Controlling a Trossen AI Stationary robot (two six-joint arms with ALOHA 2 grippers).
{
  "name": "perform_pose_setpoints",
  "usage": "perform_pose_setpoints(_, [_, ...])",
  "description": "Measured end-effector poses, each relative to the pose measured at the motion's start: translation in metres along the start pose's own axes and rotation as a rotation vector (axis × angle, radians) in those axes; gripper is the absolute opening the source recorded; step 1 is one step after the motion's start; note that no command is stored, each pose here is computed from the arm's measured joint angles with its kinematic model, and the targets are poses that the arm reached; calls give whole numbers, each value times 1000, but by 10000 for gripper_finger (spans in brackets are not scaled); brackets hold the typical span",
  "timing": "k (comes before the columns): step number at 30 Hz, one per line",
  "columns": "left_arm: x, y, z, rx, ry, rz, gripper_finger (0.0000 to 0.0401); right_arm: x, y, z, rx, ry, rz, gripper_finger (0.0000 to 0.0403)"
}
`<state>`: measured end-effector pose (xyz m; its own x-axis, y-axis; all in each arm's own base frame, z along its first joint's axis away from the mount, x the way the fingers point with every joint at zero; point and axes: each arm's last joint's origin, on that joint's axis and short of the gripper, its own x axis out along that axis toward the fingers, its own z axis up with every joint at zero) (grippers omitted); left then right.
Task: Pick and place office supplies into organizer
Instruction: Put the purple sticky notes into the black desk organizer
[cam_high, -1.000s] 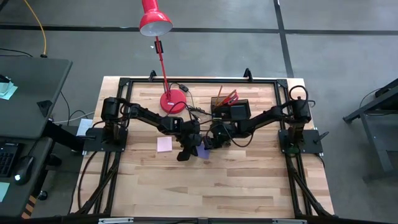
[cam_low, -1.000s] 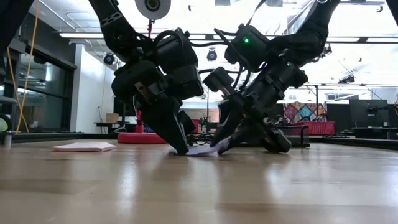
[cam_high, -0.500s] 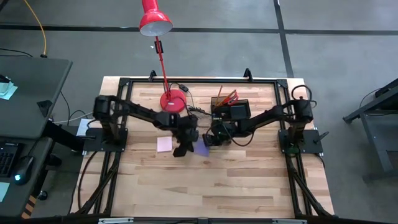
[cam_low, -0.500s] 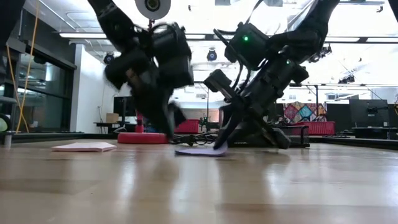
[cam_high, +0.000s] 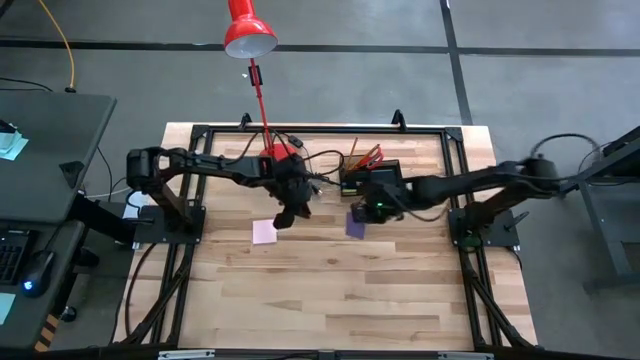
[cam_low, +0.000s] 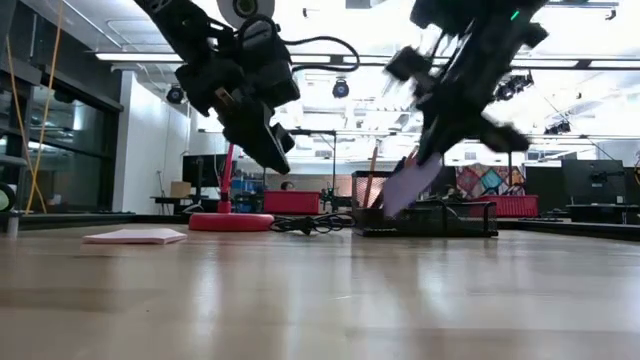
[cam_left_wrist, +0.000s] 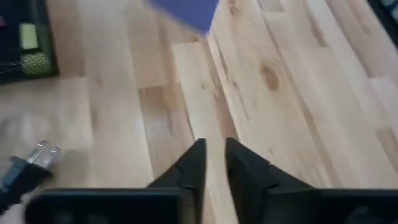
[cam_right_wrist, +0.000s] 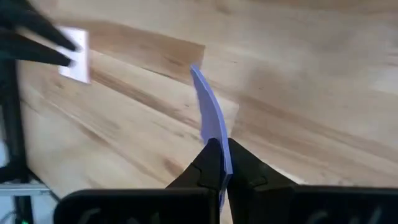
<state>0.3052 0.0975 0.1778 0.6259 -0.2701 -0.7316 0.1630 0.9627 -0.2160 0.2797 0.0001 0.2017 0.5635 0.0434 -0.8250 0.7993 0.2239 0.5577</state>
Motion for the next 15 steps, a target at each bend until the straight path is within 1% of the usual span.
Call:
perform_pose_setpoints(4, [-3, 4, -2, 18, -17, -51, 107, -46, -13, -2, 39, -58, -48, 0])
perform_pose_setpoints(7, [-5, 7, -6, -23, 4, -54, 141, -77, -29, 2, 72, -93, -102, 0])
perform_pose_setpoints(11, [-5, 6, -7, -40, 12, -67, 156, -107, -51, 10, 96, -134, -158, 0])
perform_pose_setpoints(15, [-5, 6, -6, -94, 10, -57, 151, -125, -66, 28, 71, -162, -141, 0])
